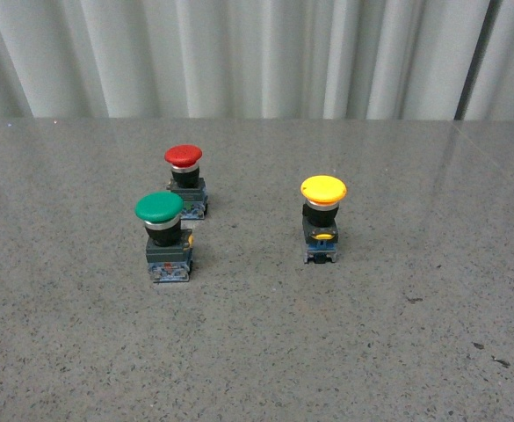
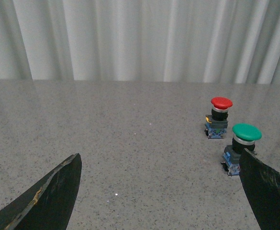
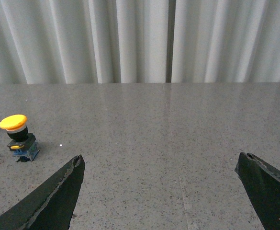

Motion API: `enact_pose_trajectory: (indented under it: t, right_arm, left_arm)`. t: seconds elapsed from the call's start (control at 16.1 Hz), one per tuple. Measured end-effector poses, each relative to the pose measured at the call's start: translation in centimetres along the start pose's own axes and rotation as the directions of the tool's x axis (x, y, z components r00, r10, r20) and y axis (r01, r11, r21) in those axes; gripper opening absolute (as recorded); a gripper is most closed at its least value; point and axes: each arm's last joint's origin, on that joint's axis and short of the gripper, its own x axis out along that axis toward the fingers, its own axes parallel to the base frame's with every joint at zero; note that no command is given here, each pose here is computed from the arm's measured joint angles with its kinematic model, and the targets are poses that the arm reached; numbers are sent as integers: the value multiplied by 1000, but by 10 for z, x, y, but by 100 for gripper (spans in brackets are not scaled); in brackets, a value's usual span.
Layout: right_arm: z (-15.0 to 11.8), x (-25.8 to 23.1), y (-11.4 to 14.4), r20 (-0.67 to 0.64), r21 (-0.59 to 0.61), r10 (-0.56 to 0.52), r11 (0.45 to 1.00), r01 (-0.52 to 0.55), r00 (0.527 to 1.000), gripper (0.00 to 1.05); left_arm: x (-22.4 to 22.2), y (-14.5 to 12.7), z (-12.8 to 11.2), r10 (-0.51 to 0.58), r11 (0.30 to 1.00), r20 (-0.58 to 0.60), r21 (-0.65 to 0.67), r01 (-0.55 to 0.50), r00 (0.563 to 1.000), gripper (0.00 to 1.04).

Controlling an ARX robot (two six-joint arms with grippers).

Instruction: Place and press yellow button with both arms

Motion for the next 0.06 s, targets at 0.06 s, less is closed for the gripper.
enact_pose_trajectory:
  t: [0.06]
  right_arm:
    - [0, 0, 0, 0, 0, 0, 1000, 0, 1000, 98]
  left_arm:
    - [0, 0, 0, 0, 1000, 0, 0, 0, 1000, 98]
